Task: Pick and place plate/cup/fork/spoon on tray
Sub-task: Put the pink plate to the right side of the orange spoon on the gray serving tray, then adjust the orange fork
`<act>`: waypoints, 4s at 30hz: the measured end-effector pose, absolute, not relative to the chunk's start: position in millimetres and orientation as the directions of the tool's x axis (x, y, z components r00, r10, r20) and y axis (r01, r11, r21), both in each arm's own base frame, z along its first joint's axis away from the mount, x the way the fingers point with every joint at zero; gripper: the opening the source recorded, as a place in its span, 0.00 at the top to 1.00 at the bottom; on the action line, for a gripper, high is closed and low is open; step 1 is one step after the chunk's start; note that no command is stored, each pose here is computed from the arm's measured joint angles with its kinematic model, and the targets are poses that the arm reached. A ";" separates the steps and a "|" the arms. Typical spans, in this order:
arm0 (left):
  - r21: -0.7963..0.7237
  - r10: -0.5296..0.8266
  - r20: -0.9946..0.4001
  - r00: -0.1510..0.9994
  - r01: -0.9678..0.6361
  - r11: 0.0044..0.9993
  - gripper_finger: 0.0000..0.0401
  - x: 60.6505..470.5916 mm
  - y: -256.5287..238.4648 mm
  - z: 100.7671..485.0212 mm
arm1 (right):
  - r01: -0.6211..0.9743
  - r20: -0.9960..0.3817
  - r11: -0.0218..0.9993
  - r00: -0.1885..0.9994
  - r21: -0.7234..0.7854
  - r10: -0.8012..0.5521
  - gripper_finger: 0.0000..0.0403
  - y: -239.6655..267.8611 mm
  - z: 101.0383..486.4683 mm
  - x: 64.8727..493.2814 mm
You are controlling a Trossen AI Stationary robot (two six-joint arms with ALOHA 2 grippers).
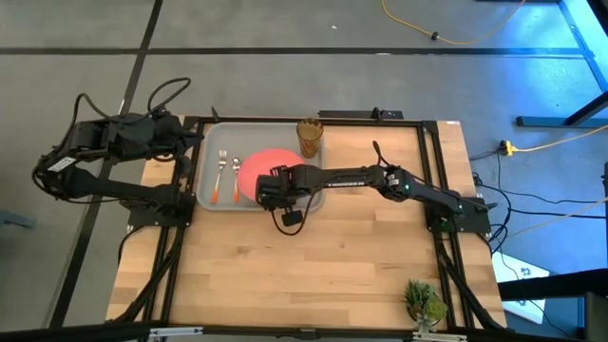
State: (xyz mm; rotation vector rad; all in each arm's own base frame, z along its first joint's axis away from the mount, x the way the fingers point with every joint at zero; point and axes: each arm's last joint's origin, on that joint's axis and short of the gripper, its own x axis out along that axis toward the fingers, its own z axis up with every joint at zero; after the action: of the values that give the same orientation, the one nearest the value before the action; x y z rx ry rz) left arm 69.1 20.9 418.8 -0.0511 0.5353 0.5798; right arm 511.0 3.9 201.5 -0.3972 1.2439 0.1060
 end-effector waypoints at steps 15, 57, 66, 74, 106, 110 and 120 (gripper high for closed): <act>0.101 0.508 -0.496 0.705 -0.533 0.840 1.00 69.0 20.8 418.9 | -0.285 -0.959 0.944 0.271 -0.164 -0.084 0.85 2.1 177.3 514.1; -0.047 0.244 -0.812 0.530 -0.476 0.878 1.00 135.5 22.3 204.0 | 0.105 -0.735 0.933 0.589 -0.344 -0.337 0.99 -11.6 407.4 402.6; -0.106 0.275 -0.803 0.530 -0.580 0.808 1.00 135.9 23.2 165.9 | 0.115 -0.747 0.913 0.539 -0.392 -0.389 0.99 -13.1 405.4 397.7; -0.082 0.327 -0.827 0.458 -0.673 0.735 1.00 131.9 24.5 147.8 | 0.102 -0.750 0.907 0.529 -0.409 -0.398 0.99 -17.1 405.1 397.0; -0.263 0.557 -0.740 0.376 -0.925 0.275 1.00 140.7 95.7 192.1 | 0.126 -0.779 0.905 0.469 -0.407 -0.416 0.99 -40.0 402.2 391.5; -0.321 0.456 -0.789 0.412 -0.909 0.266 1.00 137.2 106.7 185.8 | 0.112 -0.789 0.905 0.453 -0.411 -0.415 0.99 -39.9 401.2 389.9; -0.347 0.174 -0.898 0.405 -0.893 0.287 1.00 143.2 102.6 162.1 | 0.106 -0.796 0.905 0.442 -0.411 -0.413 0.99 -39.8 400.5 388.7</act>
State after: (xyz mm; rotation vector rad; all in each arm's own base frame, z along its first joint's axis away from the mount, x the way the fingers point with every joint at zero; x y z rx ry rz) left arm 143.2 102.6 162.1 -1.0240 0.8697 0.8479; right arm 388.7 -39.8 400.5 -0.3222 1.0693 -0.3290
